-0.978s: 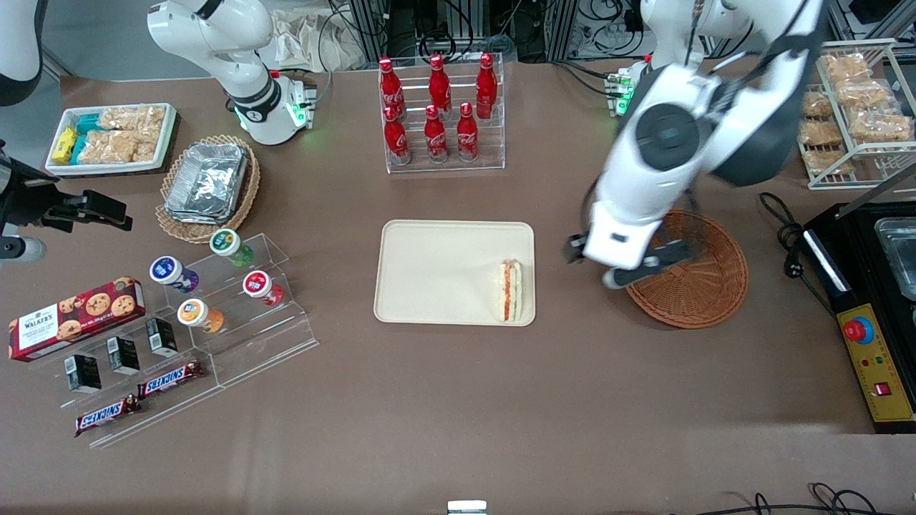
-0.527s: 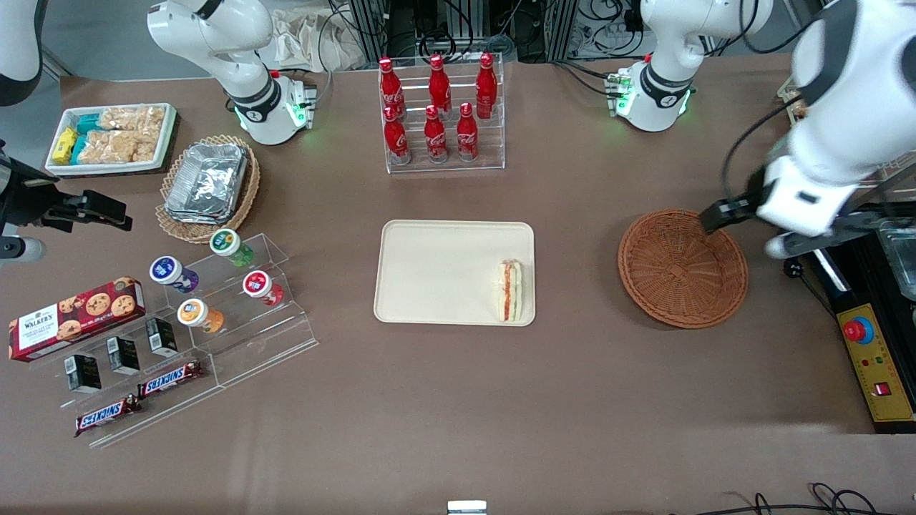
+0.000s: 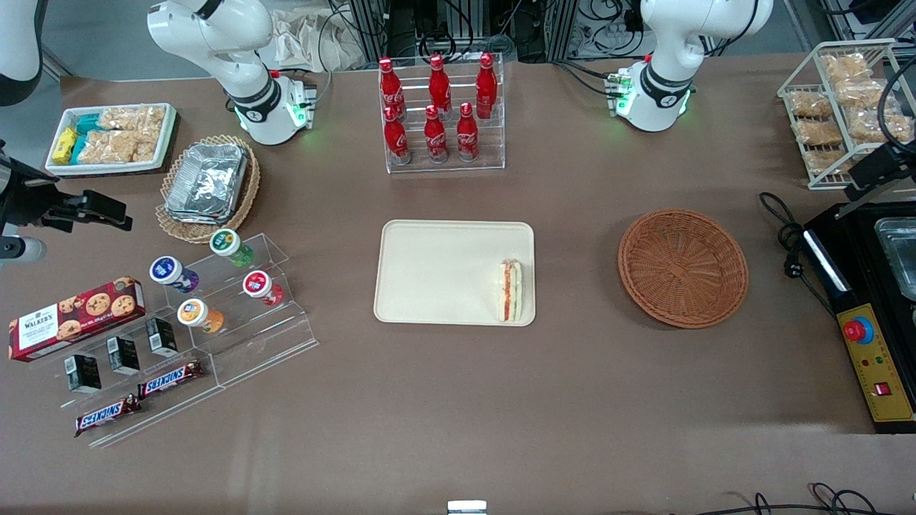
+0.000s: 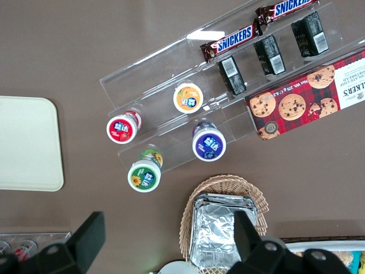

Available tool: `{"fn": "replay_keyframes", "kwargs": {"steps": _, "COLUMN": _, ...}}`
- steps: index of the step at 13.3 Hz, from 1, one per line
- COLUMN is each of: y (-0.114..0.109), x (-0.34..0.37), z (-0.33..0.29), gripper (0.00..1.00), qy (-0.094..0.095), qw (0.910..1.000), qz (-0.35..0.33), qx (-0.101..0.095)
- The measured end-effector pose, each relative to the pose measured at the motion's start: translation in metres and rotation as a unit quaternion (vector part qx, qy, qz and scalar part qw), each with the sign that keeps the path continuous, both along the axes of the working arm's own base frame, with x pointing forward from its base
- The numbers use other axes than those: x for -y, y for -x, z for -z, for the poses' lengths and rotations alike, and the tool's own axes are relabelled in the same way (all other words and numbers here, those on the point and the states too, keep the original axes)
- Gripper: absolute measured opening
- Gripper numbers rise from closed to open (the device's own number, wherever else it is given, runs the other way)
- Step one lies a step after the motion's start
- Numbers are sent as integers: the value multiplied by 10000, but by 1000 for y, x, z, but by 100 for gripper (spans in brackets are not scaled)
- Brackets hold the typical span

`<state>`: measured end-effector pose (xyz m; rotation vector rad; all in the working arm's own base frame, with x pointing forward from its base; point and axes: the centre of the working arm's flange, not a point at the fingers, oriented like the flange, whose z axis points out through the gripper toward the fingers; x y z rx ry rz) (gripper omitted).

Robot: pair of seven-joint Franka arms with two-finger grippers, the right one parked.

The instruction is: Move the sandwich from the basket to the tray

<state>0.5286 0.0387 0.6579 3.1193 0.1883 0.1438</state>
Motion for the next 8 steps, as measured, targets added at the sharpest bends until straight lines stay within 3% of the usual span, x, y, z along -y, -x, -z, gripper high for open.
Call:
{"fn": "replay_keyframes", "kwargs": {"steps": 4, "y": -21, "x": 58, "z": 26, "gripper": 100, "qy": -100, "qw": 9972, "qz": 738, "qx": -85}}
{"fn": "replay_keyframes", "kwargs": {"steps": 8, "y": -24, "x": 63, "z": 30, "gripper": 100, "qy": -192, "qw": 9846, "qz": 1735, "qx": -104}}
